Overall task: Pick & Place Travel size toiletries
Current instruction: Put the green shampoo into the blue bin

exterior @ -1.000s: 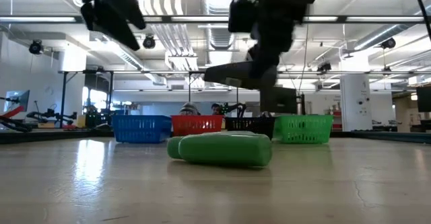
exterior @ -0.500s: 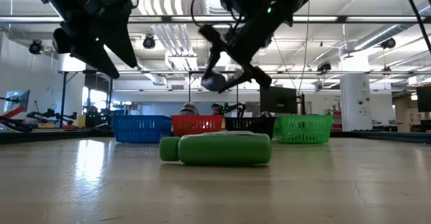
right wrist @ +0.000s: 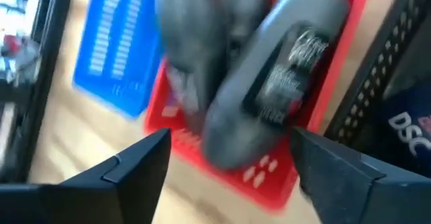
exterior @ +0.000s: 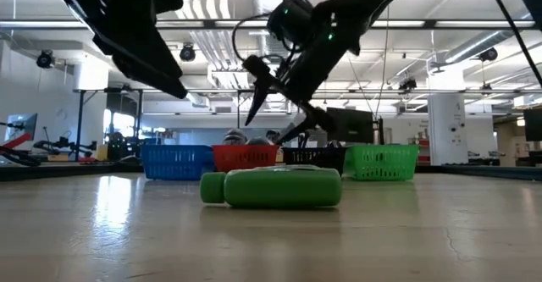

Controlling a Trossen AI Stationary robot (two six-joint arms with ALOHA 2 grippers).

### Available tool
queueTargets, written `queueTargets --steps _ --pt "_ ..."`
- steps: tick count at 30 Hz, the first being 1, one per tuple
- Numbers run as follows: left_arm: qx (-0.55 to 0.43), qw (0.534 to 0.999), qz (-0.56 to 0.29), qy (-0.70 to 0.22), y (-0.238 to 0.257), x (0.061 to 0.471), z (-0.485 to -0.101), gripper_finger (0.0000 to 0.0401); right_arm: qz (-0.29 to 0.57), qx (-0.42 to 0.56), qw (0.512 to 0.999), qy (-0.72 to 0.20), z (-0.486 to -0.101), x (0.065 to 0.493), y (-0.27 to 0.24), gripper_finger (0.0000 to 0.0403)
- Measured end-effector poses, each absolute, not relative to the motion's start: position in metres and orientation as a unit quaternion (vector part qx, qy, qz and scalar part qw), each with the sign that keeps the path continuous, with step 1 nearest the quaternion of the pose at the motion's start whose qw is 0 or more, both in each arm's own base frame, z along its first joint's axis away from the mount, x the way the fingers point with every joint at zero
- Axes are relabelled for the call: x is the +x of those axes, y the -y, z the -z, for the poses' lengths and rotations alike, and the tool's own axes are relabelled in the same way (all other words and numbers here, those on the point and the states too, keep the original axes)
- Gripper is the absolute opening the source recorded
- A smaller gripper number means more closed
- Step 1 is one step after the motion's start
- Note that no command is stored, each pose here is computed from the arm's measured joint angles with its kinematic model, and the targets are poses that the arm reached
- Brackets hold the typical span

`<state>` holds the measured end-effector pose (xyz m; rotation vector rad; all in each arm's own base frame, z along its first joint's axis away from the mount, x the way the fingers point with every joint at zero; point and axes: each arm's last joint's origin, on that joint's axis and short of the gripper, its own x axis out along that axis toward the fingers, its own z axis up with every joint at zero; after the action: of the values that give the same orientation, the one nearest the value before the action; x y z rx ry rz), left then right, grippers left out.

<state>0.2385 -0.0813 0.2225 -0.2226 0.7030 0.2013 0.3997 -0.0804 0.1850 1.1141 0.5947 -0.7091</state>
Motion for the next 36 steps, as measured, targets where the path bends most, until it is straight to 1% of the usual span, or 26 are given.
queueTargets --steps 2,5,7,10,12,14,17,24,32,34,36 --pt "-0.104 0.935 -0.057 -0.334 0.083 0.241 -0.22 0.0326 0.309 0.478 0.771 -0.287 -0.194 0.396 0.074 0.0305" --pt "-0.097 0.945 0.009 -0.312 0.088 0.246 -0.215 0.0326 0.277 0.408 0.81 -0.316 -0.221 0.383 0.064 0.0321" --pt "-0.08 0.95 0.047 -0.298 0.092 0.254 -0.213 0.0326 0.259 0.356 0.826 -0.351 -0.234 0.371 0.056 0.033" --pt "-0.054 0.947 0.087 -0.305 0.102 0.27 -0.207 0.0326 0.242 0.29 0.823 -0.424 -0.247 0.348 0.042 0.0343" --pt "-0.039 0.94 0.108 -0.321 0.11 0.285 -0.201 0.0326 0.25 0.26 0.811 -0.462 -0.254 0.332 0.032 0.035" --pt "-0.038 0.93 0.116 -0.347 0.117 0.299 -0.192 0.0326 0.263 0.232 0.804 -0.48 -0.261 0.318 0.025 0.0355" --pt "-0.056 0.921 0.107 -0.371 0.126 0.321 -0.181 0.0326 0.281 0.197 0.803 -0.487 -0.268 0.301 0.014 0.0359" --pt "-0.054 0.902 0.093 -0.418 0.139 0.356 -0.159 0.0326 0.295 0.198 0.811 -0.465 -0.271 0.263 -0.006 0.0347" --pt "-0.034 0.876 0.077 -0.475 0.146 0.372 -0.137 0.0324 0.302 0.218 0.814 -0.446 -0.26 0.22 -0.023 0.0328" --pt "-0.031 0.873 0.073 -0.482 0.146 0.372 -0.134 0.0317 0.305 0.227 0.813 -0.441 -0.257 0.212 -0.025 0.0325" --pt "-0.029 0.874 0.07 -0.48 0.145 0.372 -0.136 0.03 0.309 0.236 0.81 -0.44 -0.255 0.207 -0.026 0.0323"
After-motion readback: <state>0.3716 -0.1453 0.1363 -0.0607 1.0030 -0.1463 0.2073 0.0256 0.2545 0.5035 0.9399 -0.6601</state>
